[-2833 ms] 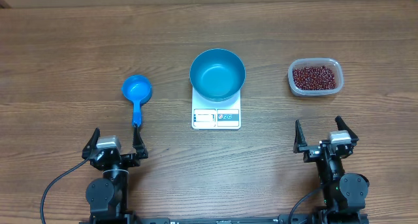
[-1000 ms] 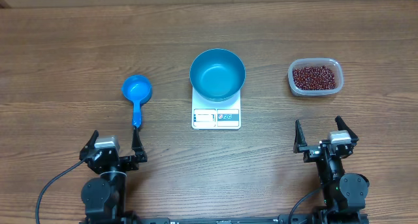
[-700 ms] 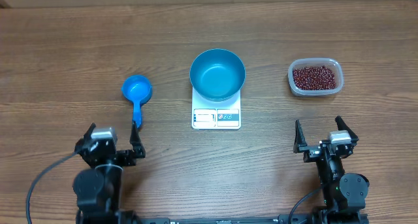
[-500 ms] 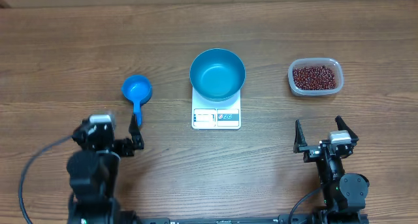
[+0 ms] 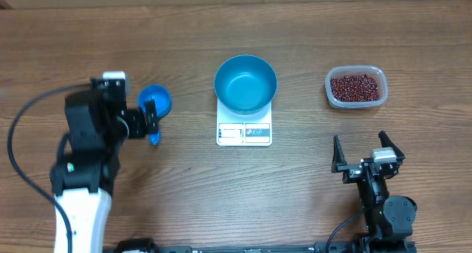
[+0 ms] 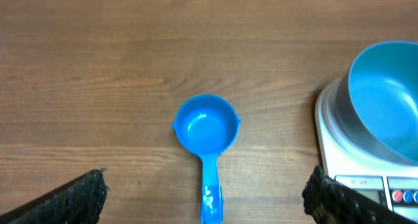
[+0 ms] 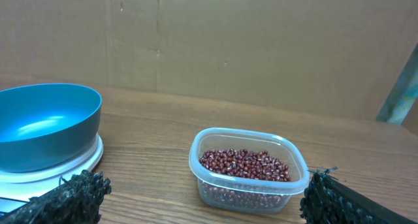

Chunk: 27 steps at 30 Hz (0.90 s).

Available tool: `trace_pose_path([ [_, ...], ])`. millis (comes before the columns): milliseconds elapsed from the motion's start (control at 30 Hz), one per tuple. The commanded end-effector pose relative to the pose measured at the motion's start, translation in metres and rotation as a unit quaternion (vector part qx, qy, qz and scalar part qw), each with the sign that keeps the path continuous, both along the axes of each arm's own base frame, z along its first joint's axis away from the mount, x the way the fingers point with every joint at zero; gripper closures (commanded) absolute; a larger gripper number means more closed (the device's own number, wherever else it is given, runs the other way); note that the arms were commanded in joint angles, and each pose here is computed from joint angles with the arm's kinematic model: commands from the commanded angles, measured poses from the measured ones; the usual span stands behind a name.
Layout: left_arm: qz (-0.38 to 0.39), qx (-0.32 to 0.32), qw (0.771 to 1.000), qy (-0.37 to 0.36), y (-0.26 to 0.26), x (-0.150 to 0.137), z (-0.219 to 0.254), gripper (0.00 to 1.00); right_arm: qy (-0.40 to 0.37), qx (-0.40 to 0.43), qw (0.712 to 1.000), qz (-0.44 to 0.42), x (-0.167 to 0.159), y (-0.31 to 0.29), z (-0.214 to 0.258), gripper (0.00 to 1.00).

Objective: Scoop item into bowl and weigh 150g on scale
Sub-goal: 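Move the left gripper over the blue scoop's cup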

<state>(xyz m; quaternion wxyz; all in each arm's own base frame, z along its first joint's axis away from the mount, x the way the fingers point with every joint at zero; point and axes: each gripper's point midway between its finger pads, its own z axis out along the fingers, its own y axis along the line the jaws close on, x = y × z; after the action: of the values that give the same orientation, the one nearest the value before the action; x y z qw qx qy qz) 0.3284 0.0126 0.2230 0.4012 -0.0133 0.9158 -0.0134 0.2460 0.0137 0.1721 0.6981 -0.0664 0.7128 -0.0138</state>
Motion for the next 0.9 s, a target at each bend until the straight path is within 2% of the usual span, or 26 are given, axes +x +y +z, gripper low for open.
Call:
trace_pose_path([
  [0, -0.015, 0.013, 1.0, 0.013, 0.003, 0.014, 0.017, 0.0, -0.002, 0.0, 1.0, 0.004, 0.0, 0.002, -0.002, 0.0],
  [500, -0.093, -0.02, 0.982, 0.164, 0.027, 0.025, -0.009, 0.0, -0.002, 0.0, 1.0, 0.004, 0.0, 0.002, -0.002, 0.0],
  [867, -0.125, -0.017, 0.961, 0.248, 0.035, 0.036, -0.063, 0.0, -0.002, 0.0, 1.0, 0.004, 0.0, 0.002, -0.002, 0.0],
])
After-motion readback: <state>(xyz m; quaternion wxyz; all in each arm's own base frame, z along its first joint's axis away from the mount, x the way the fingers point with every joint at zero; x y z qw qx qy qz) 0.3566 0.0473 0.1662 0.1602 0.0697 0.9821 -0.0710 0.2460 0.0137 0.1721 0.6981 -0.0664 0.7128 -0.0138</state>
